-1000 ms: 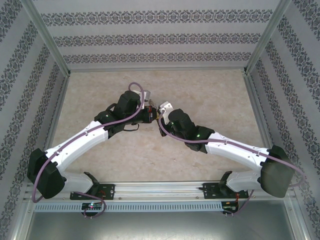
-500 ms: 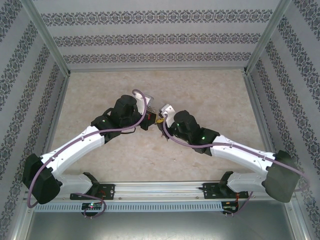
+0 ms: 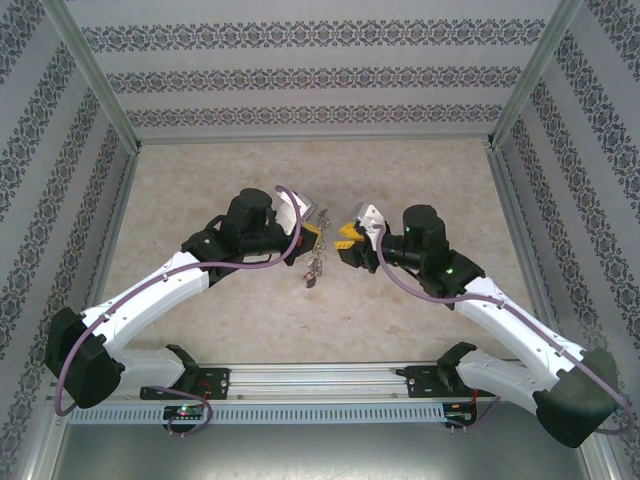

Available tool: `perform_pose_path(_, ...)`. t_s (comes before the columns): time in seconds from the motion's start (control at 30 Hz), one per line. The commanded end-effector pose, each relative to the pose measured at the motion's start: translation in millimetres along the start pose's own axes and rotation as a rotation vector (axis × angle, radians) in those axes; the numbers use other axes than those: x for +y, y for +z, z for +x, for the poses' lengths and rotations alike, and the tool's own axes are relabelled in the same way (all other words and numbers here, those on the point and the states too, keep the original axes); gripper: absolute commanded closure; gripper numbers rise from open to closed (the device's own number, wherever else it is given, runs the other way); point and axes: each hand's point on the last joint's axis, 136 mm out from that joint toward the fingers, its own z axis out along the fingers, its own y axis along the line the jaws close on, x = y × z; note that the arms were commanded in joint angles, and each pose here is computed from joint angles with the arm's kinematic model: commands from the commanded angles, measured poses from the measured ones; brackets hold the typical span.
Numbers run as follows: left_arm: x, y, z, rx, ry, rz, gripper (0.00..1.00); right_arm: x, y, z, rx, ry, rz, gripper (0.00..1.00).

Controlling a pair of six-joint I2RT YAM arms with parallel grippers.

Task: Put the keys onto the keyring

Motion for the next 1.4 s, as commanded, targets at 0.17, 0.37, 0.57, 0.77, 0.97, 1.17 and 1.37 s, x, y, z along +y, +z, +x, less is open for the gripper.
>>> perform_pose_path(0.17,-24.8,-5.8,-20.1,-0.063,0.113,0.152,1.0,10.5,-0.3,-3.4,0.02,-0.165,-0.194,0.65)
perform_pose_path(0.37,-32.0,-6.5,-16.0,-0.04,0.159,0.194,1.0,17.1,-2.0,-14.7,0.033,-0.264,-0.288,0.65)
perform_pose_path(0.57,-38.2,-8.2,-17.3,-0.048,0.202,0.228,1.0,27.6,-6.4,-12.3,0.076,-0.285,-0.373,0.65)
perform_pose_path(0.77,-40.8,-7.9,-18.6,-0.051,0.224,0.247,1.0,24.5,-5.0,-7.2,0.104,-0.284,-0.364,0.64)
perform_pose_path(0.97,-50.5,-9.6,-17.5,-0.052,0.257,0.309,1.0,25.0,-3.2,-9.2,0.116,-0.265,-0.388,0.7)
perform_pose_path(1.17,-56.5,-12.9,-17.9,-0.054,0.286,0.342,1.0,29.4,-4.1,-7.8,0.135,-0.237,-0.432,0.87)
perform_pose_path(1.37,-52.8,-12.6,-19.1,-0.052,0.283,0.318,0.95,24.7,-2.7,-11.4,0.128,-0.2,-0.425,1.0)
